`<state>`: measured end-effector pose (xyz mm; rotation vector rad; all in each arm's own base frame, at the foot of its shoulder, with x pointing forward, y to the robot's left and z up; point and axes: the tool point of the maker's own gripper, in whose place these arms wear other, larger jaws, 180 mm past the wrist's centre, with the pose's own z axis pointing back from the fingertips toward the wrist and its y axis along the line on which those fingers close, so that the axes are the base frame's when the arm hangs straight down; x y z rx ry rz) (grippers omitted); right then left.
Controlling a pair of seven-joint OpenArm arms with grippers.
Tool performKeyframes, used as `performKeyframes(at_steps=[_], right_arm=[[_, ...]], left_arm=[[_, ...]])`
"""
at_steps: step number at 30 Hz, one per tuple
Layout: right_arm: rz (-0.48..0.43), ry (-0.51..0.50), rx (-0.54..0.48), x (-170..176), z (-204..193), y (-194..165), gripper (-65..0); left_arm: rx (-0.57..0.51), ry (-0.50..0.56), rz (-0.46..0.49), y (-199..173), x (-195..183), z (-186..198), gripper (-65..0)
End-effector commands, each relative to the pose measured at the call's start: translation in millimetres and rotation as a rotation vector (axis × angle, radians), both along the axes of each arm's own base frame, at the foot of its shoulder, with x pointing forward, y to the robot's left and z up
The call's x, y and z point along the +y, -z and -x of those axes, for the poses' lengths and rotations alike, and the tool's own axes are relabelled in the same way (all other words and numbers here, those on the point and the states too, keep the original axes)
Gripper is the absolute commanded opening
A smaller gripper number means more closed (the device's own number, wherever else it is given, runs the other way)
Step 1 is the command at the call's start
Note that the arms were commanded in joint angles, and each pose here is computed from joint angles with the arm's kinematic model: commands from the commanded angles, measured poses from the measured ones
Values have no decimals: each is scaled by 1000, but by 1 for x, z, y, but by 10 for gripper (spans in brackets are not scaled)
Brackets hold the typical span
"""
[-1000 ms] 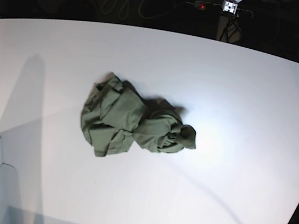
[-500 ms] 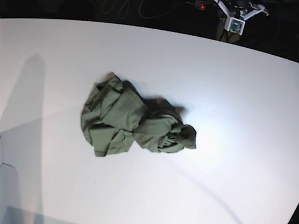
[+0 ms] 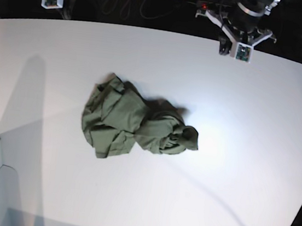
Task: Layout the t-shirt on the table in an organized manner, then fold the t-shirt properly
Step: 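Lower both grippers onto the green shirt and pinch its fabric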
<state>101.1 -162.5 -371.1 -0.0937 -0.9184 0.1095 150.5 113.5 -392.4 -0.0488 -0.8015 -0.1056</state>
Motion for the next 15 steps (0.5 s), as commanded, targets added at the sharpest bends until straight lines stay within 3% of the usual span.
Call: performKeyframes(at_steps=[1, 4, 9, 12, 15], right_arm=[[2, -8, -36, 1, -5, -10, -650], [-1, 3, -25, 2, -17, -13, -627], [2, 18, 23, 0, -27, -5, -455], [2, 19, 11, 0, -34, -7, -396], [0, 20, 3, 0, -37, -7, -392]], left_arm=[[-32, 0, 6, -8, -1, -5, -592], [-90, 7, 11, -18, -4, -27, -427], [-212, -3, 27, -42, -8, -72, -143], [-270, -35, 66, -50, -17, -103, -90], [-282, -48, 92, -44, -26, -131, -92]])
